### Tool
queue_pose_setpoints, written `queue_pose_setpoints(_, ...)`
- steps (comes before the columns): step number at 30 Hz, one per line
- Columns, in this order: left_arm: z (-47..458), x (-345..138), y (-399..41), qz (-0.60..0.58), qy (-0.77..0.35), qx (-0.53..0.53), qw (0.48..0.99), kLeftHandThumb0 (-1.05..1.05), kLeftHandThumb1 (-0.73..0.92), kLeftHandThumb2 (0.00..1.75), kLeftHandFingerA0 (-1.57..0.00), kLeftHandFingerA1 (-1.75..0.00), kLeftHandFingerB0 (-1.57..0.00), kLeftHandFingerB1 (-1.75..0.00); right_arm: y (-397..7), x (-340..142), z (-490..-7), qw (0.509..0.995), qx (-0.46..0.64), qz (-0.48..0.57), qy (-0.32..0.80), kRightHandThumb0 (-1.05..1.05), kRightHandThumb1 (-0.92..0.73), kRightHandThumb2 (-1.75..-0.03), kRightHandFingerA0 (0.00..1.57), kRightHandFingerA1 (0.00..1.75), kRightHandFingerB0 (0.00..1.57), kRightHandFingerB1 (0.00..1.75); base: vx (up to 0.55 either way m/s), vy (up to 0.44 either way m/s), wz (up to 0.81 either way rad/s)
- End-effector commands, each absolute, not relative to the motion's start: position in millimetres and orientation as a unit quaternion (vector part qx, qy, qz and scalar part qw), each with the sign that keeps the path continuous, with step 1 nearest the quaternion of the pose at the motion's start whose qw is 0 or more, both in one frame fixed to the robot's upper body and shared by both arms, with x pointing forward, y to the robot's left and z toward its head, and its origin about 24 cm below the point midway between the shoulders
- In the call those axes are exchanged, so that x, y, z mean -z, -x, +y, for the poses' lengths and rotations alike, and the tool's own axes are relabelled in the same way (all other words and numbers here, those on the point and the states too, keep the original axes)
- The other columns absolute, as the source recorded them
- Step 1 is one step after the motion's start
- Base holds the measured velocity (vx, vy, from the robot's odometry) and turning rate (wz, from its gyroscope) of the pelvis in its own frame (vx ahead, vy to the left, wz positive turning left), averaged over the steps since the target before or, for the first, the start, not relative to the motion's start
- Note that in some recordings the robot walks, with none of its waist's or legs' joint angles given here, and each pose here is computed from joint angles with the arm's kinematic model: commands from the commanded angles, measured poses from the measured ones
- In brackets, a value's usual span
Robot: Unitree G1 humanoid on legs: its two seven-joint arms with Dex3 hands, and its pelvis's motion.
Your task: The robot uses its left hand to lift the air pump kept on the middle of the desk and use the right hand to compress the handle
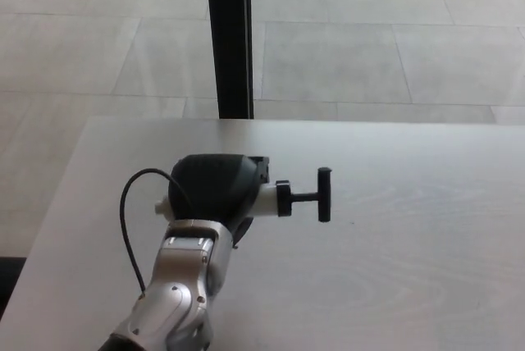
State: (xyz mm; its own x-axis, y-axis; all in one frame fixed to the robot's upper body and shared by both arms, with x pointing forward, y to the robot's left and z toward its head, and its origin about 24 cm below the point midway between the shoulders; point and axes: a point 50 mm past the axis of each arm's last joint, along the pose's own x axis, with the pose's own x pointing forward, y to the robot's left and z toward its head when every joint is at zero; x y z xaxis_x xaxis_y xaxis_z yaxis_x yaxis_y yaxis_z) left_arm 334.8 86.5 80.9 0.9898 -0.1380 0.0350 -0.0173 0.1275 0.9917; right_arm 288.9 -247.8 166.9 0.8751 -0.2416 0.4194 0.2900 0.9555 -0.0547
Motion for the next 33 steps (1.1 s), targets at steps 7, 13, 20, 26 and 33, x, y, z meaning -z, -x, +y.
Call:
queue_pose_setpoints(7, 102, -31, -318, 0.041, -0.662, 0.098, 0.742, -0.22, 0.69, 0.69, -0.75, -1.69, -0.64, -0.96, -260, -160, -294, 0.959, 0.213, -0.179, 0.048, -0.73, -0.74, -1.15, 0.30, 0.60, 0.39, 0.56, 0.00, 0.000, 0.00)
queue_pose_setpoints(13, 93, -26, -318, 0.085, -0.640, 0.115, 0.755, -0.21, 0.69, 0.72, -0.76, -1.65, -0.53, -0.68, -259, -156, -291, 0.962, 0.216, -0.163, 0.040, -0.74, -0.92, -0.68, 0.35, 0.54, 0.47, 0.42, 0.00, 0.000, 0.00)
queue_pose_setpoints(20, 96, -34, -326, 0.211, -0.507, 0.186, 0.815, -0.82, 0.52, 0.93, -0.02, -0.42, -0.10, -0.20, -264, -154, -284, 0.962, 0.219, -0.159, 0.043, -0.68, -0.89, -0.68, 0.38, 0.66, 0.48, 0.44, 0.00, 0.000, 0.00)
queue_pose_setpoints(26, 105, -41, -332, 0.239, -0.477, 0.249, 0.808, -1.01, 0.57, 0.87, 0.00, 0.00, 0.00, 0.00, -263, -152, -286, 0.963, 0.213, -0.155, 0.052, -0.69, -0.89, -0.67, 0.36, 0.66, 0.46, 0.44, 0.00, 0.000, 0.00)
queue_pose_setpoints(33, 101, -64, -333, 0.198, -0.488, 0.272, 0.806, -1.05, 0.77, 0.64, 0.00, 0.00, 0.00, 0.00, -262, -151, -287, 0.966, 0.203, -0.151, 0.059, -0.72, -0.89, -0.67, 0.34, 0.66, 0.46, 0.44, 0.00, 0.000, 0.00)
